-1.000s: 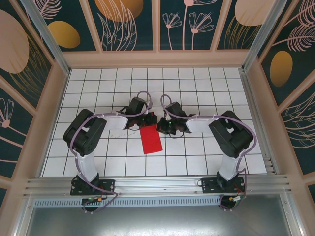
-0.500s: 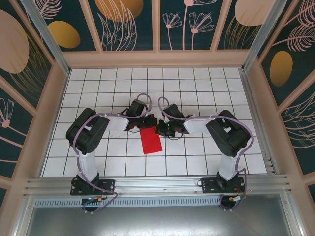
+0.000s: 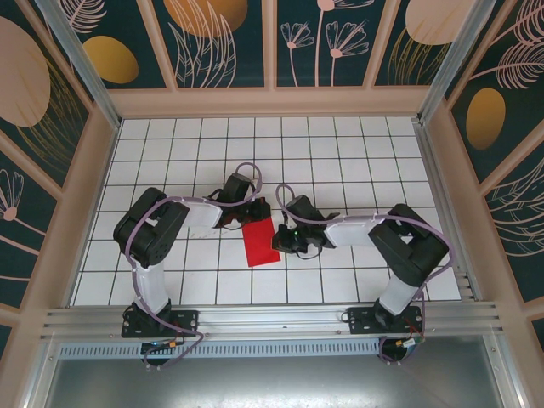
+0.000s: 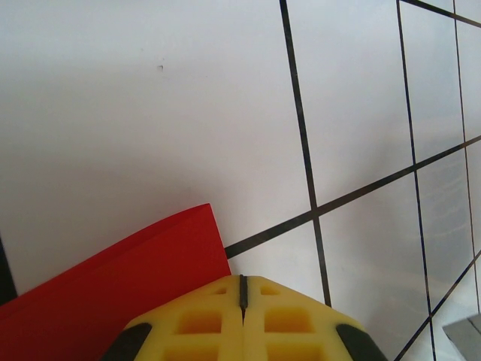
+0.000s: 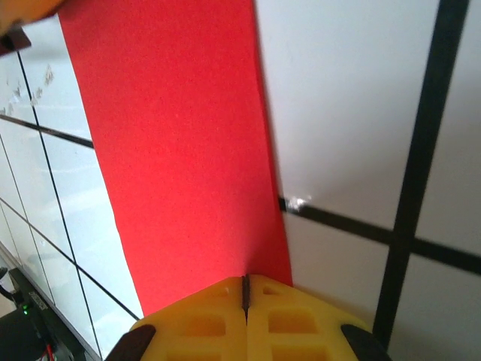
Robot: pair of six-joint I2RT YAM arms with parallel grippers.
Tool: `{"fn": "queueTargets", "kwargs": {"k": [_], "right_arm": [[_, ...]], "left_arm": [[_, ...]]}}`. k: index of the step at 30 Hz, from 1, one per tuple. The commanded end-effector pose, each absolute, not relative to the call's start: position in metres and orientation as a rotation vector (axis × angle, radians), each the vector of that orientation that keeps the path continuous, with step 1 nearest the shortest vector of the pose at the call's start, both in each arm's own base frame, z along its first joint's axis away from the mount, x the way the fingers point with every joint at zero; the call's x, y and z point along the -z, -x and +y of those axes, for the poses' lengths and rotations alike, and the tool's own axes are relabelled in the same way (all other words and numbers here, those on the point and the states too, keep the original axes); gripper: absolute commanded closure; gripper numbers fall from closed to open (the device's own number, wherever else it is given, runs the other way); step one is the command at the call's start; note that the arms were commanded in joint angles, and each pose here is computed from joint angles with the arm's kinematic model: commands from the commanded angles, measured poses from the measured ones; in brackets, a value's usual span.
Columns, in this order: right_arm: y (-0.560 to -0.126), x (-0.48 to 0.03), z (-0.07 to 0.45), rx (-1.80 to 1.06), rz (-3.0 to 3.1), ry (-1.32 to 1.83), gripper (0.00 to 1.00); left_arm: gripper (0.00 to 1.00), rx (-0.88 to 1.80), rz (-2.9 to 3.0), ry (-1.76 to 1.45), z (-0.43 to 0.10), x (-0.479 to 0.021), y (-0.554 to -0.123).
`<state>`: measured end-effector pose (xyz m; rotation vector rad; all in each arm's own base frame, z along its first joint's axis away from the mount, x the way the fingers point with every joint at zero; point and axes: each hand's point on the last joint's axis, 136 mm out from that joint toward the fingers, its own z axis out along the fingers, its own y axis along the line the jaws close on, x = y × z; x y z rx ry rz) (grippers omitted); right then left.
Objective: Fold a paper plane with a square sheet of paper (pick it up from the middle)
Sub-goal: First fold in half a square sheet of paper at the center of the table.
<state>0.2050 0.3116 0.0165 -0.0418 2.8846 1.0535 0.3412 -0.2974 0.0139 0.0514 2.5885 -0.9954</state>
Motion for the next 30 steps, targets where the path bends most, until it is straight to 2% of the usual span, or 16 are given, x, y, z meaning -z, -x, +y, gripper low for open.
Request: {"fn": "queueTargets", "kwargs": {"k": [1,9,15,20,22,27,30], "right_arm": [[-0.167,-0.002,0.297,-1.011,3.027,0.027,0.97],[-0.141,0.007,0.284,-0.947,3.096,0.023,0.97],[-0.151,-0.011,0.284,-0.947,3.015,0.034,0.97],[-0.191,-0.048,0.294,-0.932,2.836,0.035,0.96],[-0.207,-0.054,0.295,-0.889,2.796,0.015,0.92],[-0.228,-0.049,0.306,-0.848,2.787,-0.016,0.84],[-0.228,-0.036,0.306,-0.797,2.830,-0.058,0.80]], "left_arm": [[1.00,0.773,2.727,0.050,-0.263,0.034,-0.327],[1.00,0.805,2.707,0.033,-0.269,0.025,-0.330],[0.98,0.881,2.653,-0.013,-0.283,0.003,-0.341],[0.80,0.980,2.510,-0.033,-0.301,-0.059,-0.365],[0.69,0.967,2.468,0.001,-0.297,-0.082,-0.374],[0.47,0.922,2.408,0.144,-0.263,-0.114,-0.380],[0.36,0.876,2.418,0.245,-0.235,-0.107,-0.368]]}}
